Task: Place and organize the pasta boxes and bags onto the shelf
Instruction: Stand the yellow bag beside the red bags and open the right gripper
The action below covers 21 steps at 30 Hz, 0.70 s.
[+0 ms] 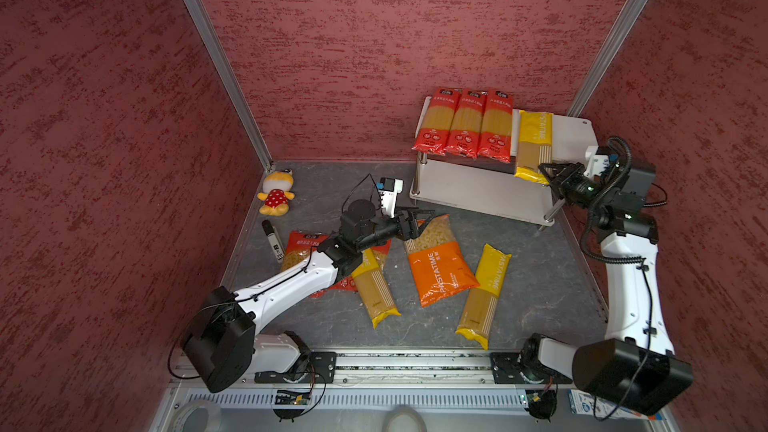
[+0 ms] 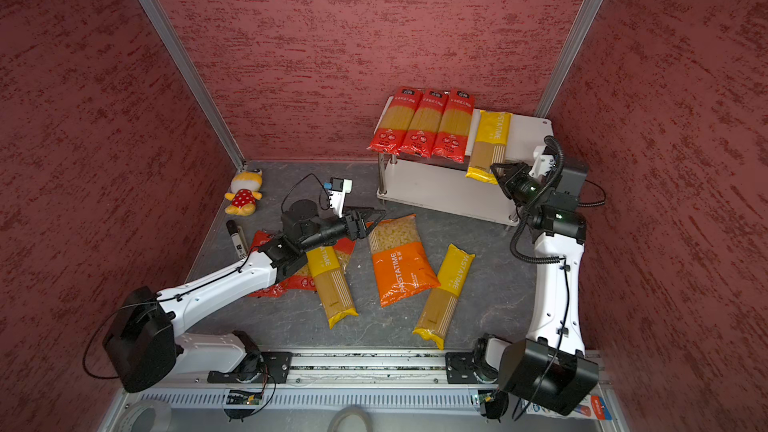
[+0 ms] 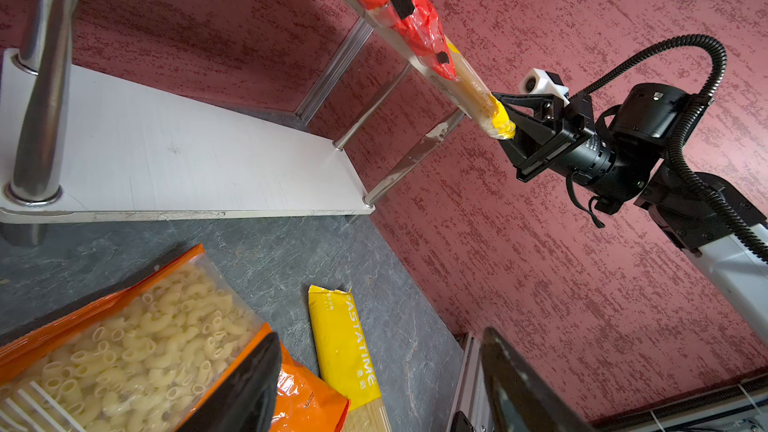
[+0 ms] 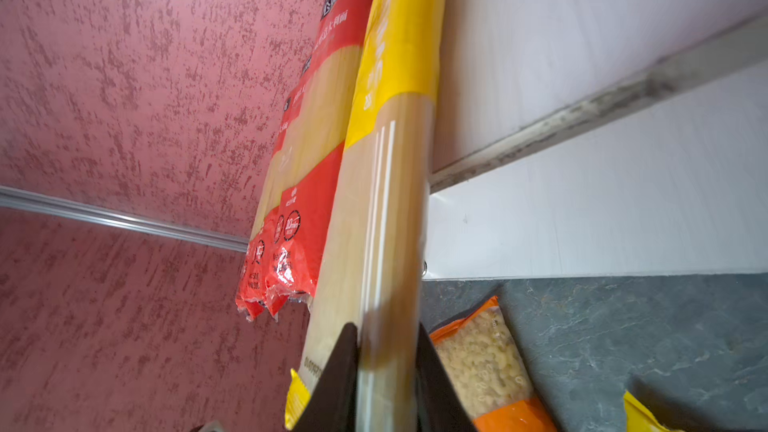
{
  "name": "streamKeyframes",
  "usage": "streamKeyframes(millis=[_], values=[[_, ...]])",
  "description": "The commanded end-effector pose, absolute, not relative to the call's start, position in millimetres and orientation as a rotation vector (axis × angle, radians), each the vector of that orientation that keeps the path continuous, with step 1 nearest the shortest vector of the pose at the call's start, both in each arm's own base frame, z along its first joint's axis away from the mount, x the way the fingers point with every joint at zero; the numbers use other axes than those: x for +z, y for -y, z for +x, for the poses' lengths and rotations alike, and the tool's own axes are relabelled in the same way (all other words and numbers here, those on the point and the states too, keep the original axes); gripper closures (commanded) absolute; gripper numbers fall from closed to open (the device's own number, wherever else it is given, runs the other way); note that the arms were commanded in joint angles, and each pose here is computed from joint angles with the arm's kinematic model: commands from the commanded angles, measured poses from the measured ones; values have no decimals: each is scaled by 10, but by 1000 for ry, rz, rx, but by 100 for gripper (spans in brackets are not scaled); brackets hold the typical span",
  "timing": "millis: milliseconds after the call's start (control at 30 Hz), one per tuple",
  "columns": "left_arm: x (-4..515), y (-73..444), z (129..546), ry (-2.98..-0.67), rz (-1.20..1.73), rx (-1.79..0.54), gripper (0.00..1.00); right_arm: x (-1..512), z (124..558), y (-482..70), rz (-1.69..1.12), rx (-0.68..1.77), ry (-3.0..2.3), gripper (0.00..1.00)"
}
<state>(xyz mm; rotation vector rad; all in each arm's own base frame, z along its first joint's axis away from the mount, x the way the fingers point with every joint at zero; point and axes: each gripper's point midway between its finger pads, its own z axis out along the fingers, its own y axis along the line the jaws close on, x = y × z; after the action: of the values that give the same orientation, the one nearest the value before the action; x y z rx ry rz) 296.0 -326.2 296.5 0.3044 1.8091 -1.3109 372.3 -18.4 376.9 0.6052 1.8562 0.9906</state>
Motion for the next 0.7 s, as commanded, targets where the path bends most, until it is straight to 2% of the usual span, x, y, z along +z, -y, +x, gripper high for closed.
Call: streamKeyframes(millis=[0,100,300,667], values=[[3041,3262,2958,-1783,322,-1288,25,3997,3837,276,579,970,-1781,89],[3031,3233,2942,-1784,319,-1277,25,4142,3933,310,565,974,-1755,95],[3019,3236,2930,-1786,319,-1277,25,4211,4142,342,558,1026,-1744,100],[3043,3232,2920,-1780,321,-1267,25,3979,4281,-9,473,1121,-1836,100]])
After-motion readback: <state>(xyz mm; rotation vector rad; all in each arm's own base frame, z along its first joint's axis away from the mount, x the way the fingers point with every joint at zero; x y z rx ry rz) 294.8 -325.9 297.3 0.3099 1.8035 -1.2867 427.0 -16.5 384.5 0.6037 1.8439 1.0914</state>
